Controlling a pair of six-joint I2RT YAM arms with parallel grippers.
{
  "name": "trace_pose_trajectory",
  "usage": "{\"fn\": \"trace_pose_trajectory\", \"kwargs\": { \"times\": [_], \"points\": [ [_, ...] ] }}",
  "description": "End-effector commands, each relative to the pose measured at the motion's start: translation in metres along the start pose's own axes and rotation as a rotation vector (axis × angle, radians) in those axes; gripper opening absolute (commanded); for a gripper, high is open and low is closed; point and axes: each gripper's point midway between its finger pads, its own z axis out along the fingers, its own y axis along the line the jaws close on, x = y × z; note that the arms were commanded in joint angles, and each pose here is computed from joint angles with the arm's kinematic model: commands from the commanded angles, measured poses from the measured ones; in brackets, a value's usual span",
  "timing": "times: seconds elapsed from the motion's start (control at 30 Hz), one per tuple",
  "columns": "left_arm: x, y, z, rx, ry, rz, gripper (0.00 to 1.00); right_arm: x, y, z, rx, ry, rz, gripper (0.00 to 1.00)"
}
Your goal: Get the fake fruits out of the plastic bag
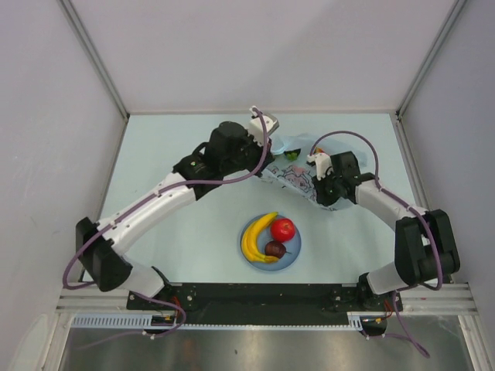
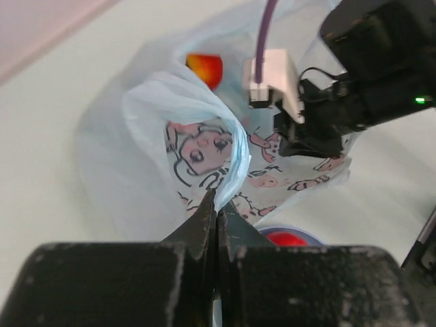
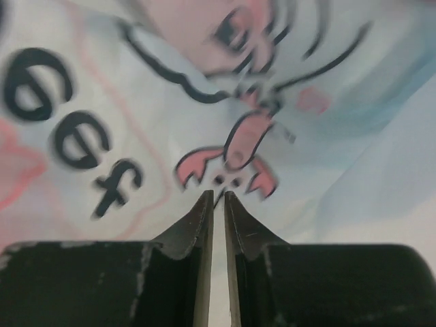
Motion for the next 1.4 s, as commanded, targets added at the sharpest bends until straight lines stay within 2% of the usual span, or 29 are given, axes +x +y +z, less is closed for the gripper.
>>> {"fn": "trace_pose_trajectory", "kwargs": {
  "times": [0.0, 0.03, 0.2, 0.27, 0.37, 0.4, 0.43, 0.5, 0.57, 0.77, 0.9, 1.0, 1.03, 1.07, 1.13, 1.17, 1.23, 1.27, 1.37],
  "points": [
    [-0.015, -0.012, -0.012, 0.065, -0.052, 0.062, 0.0, -0.061, -0.019, -0.008, 0.05, -0.157, -0.006, 0.21],
    [-0.009, -0.011, -0.006, 0.065, -0.039, 0.059, 0.0, -0.082, -0.026, -0.009, 0.071, -0.202, -0.018, 0.24],
    [-0.003, -0.008, 0.005, 0.057, -0.028, 0.07, 0.0, -0.108, -0.052, 0.013, 0.183, -0.223, -0.056, 0.44],
    [0.001, -0.006, 0.007, 0.038, -0.02, 0.083, 0.0, -0.121, -0.061, 0.019, 0.205, -0.245, -0.071, 0.48],
    [0.007, 0.0, 0.008, 0.018, -0.009, 0.083, 0.0, -0.133, -0.072, 0.028, 0.25, -0.267, -0.094, 0.63],
    [0.008, 0.001, 0.01, 0.015, -0.006, 0.084, 0.0, -0.138, -0.08, 0.03, 0.289, -0.282, -0.094, 0.78],
    [0.009, 0.0, 0.01, 0.02, -0.002, 0.084, 0.0, -0.14, -0.084, 0.034, 0.309, -0.283, -0.091, 0.84],
    [0.009, 0.0, 0.013, 0.021, 0.0, 0.085, 0.0, -0.145, -0.097, 0.043, 0.363, -0.287, -0.059, 0.94],
    [0.006, 0.0, 0.014, 0.023, -0.006, 0.089, 0.0, -0.142, -0.107, 0.058, 0.379, -0.265, -0.024, 0.96],
    [0.008, 0.0, 0.017, 0.023, 0.007, 0.094, 0.0, -0.161, -0.139, 0.07, 0.488, -0.292, -0.016, 0.96],
    [0.014, -0.004, 0.017, 0.049, 0.029, 0.102, 0.0, -0.162, -0.178, 0.088, 0.585, -0.298, 0.022, 0.96],
    [0.023, -0.005, 0.018, 0.065, 0.057, 0.108, 0.0, -0.186, -0.201, 0.09, 0.619, -0.359, 0.054, 0.95],
    [0.026, -0.005, 0.02, 0.065, 0.066, 0.108, 0.0, -0.18, -0.21, 0.105, 0.616, -0.343, 0.075, 0.95],
    [0.03, -0.005, 0.023, 0.065, 0.08, 0.11, 0.0, -0.2, -0.215, 0.103, 0.594, -0.386, 0.072, 0.88],
    [0.032, -0.006, 0.027, 0.071, 0.089, 0.121, 0.0, -0.198, -0.221, 0.117, 0.538, -0.37, 0.073, 0.74],
    [0.034, -0.006, 0.031, 0.071, 0.098, 0.127, 0.0, -0.209, -0.216, 0.118, 0.477, -0.397, 0.058, 0.61],
    [0.033, -0.004, 0.035, 0.055, 0.1, 0.149, 0.0, -0.215, -0.217, 0.113, 0.43, -0.419, 0.052, 0.51],
    [0.032, -0.005, 0.039, 0.053, 0.098, 0.157, 0.0, -0.215, -0.209, 0.113, 0.383, -0.421, 0.045, 0.41],
    [0.029, -0.002, 0.043, 0.033, 0.091, 0.17, 0.0, -0.212, -0.197, 0.092, 0.313, -0.427, 0.057, 0.31]
  ]
}}
